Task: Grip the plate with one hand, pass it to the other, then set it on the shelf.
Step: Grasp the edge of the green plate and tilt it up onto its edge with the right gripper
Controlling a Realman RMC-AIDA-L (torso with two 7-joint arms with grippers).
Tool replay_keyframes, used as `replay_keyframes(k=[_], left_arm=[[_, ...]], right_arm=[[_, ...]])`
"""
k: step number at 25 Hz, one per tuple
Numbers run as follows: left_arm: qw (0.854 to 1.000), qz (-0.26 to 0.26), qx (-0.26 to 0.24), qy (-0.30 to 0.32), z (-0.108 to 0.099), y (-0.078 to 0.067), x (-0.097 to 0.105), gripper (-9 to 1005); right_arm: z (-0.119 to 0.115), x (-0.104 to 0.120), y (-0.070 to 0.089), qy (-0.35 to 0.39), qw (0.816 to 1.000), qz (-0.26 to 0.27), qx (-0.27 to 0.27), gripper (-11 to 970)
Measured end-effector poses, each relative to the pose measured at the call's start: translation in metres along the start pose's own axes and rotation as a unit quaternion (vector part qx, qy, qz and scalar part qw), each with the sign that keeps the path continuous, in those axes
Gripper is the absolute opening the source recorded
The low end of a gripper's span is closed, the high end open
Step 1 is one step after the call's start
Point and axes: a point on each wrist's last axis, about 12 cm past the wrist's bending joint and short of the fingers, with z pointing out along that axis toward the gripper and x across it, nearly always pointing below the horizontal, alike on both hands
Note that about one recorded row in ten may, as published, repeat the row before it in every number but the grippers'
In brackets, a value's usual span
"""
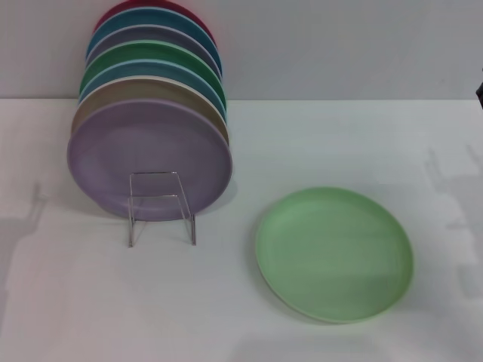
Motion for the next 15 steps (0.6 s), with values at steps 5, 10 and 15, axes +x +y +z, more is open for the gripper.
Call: replay_keyframes(k=[5, 10, 15], left_arm=[[1.000, 0.001, 0.000, 0.004, -0.001, 0.000, 0.001, 825], [1.000, 0.000, 0.001, 0.005, -0.001, -0.001, 0.001, 824], [1.000, -0.001, 0.002, 0.006, -0.001, -0.002, 0.002, 823]], right_arm=[[-0.004, -0.001, 0.002, 0.004, 0.995, -0.092, 0.029, 676], [-0.005, -0.001, 0.001, 0.007, 0.995, -0.095, 0.039, 676], [0.002, -0.003, 0.011, 0.008, 0.997, -0.070, 0.040, 675]])
